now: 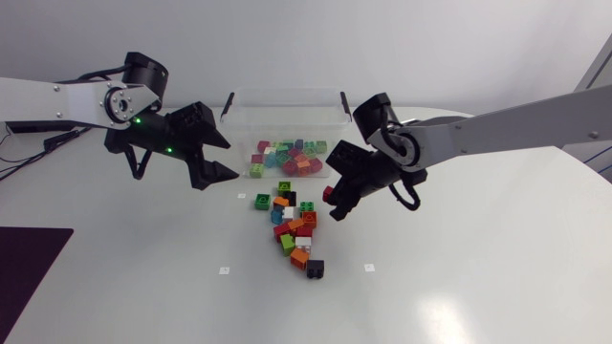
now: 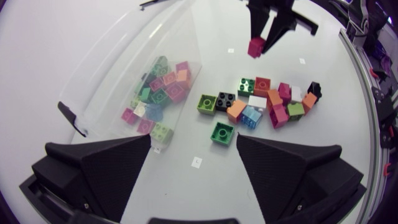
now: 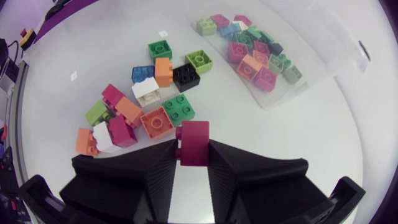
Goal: Place the duplo bricks in the container
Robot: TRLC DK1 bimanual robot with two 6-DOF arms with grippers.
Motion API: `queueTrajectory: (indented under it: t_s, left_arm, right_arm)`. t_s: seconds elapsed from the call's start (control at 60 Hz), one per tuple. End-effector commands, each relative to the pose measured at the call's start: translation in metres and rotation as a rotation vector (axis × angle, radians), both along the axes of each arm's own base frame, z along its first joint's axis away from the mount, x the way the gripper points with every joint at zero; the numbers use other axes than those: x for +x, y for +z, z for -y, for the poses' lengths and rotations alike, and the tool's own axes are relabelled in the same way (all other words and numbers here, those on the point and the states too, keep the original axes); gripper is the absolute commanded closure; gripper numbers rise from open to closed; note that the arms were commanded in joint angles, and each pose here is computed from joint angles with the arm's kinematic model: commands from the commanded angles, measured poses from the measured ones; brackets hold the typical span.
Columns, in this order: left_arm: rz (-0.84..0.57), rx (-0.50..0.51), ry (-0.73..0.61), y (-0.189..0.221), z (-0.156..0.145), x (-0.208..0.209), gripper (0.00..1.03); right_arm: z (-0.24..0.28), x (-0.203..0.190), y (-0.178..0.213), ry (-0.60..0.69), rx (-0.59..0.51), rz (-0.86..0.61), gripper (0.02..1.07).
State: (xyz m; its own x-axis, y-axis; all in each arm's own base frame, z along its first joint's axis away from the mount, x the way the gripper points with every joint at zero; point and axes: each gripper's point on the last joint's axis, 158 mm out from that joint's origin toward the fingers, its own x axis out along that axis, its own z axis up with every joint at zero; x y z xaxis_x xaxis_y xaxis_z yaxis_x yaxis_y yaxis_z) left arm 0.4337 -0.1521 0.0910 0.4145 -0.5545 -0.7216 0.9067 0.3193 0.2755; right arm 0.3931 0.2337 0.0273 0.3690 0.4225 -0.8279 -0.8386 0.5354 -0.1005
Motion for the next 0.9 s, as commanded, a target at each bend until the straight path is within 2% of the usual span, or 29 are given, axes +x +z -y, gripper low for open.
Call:
queueTrajectory:
  t_s: [0.0, 0.367, 0.883]
  left_arm:
    - [-0.05, 0.027, -0.06, -0.034, -0.001, -0.007, 0.07]
    - [-0.077, 0.05, -0.194, -0.071, 0.02, -0.012, 0.07]
    - [-0.133, 0.066, -0.275, -0.104, 0.043, -0.011, 0.07]
  right_arm:
    - [0.005, -0.012, 0.013, 0.003, 0.0, 0.006, 0.9]
    - [0.008, -0.012, 0.086, -0.023, 0.072, 0.117, 0.9]
    - [-0.011, 0.007, 0.17, -0.044, 0.209, 0.258, 0.9]
